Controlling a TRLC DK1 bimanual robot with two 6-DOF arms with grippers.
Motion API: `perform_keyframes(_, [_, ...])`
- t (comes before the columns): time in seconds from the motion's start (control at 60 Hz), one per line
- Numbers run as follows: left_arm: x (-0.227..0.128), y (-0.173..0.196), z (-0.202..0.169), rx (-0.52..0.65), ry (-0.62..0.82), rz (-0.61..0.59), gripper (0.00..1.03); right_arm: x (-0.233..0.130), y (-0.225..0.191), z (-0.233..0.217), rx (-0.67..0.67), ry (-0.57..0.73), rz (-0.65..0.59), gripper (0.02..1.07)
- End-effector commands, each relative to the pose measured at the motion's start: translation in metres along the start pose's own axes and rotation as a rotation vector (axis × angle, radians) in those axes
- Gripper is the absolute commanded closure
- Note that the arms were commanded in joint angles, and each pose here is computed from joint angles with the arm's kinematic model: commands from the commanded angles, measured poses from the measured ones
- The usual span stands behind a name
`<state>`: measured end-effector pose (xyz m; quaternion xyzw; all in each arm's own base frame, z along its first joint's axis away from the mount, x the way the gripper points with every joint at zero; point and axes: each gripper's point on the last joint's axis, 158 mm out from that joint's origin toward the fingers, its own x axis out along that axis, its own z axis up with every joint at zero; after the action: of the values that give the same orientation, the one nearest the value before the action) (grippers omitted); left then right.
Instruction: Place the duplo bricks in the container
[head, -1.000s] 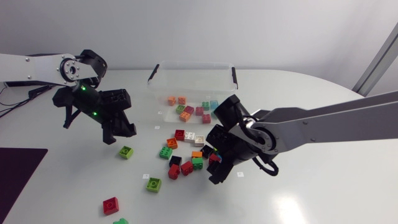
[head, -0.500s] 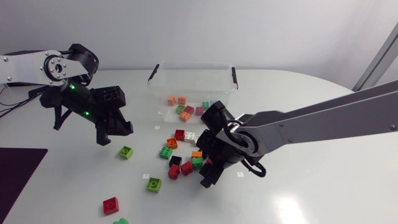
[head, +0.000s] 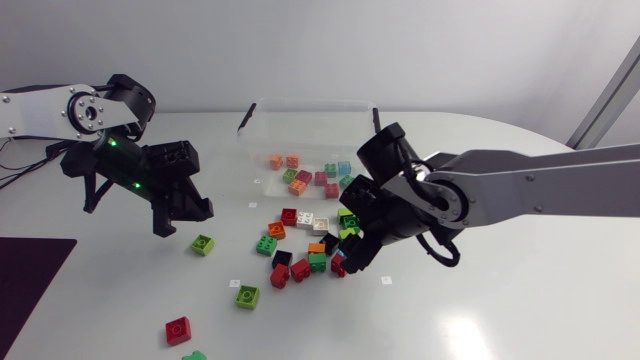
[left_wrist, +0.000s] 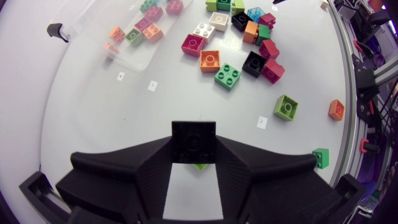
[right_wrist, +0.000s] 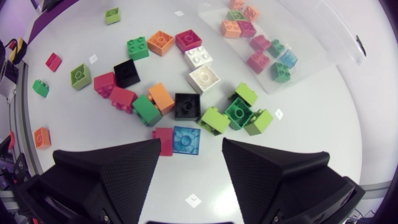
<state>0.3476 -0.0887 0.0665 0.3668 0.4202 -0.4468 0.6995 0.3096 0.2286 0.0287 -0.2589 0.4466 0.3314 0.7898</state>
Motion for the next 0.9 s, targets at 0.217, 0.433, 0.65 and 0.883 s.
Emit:
perform_keyframes(0.217, [-0.002,-0.008,-0.001,-0.015,-0.007,-0.016,0.80,0.026,0.013,-0.040,0.034,0.136,0.038,0.11])
perform_keyframes(0.433, [-0.012,-0.006,0.002,-0.023,-0.031,0.003,0.80,0.043,0.022,-0.043,0.030,0.173,0.054,0.08])
perform_keyframes(0.65, [-0.013,-0.008,0.001,-0.024,-0.031,0.000,0.80,0.056,0.026,-0.035,0.028,0.181,0.055,0.09])
perform_keyframes(0.883, [-0.020,-0.003,0.008,-0.030,-0.054,0.016,0.80,0.071,0.024,-0.029,0.029,0.188,0.051,0.16])
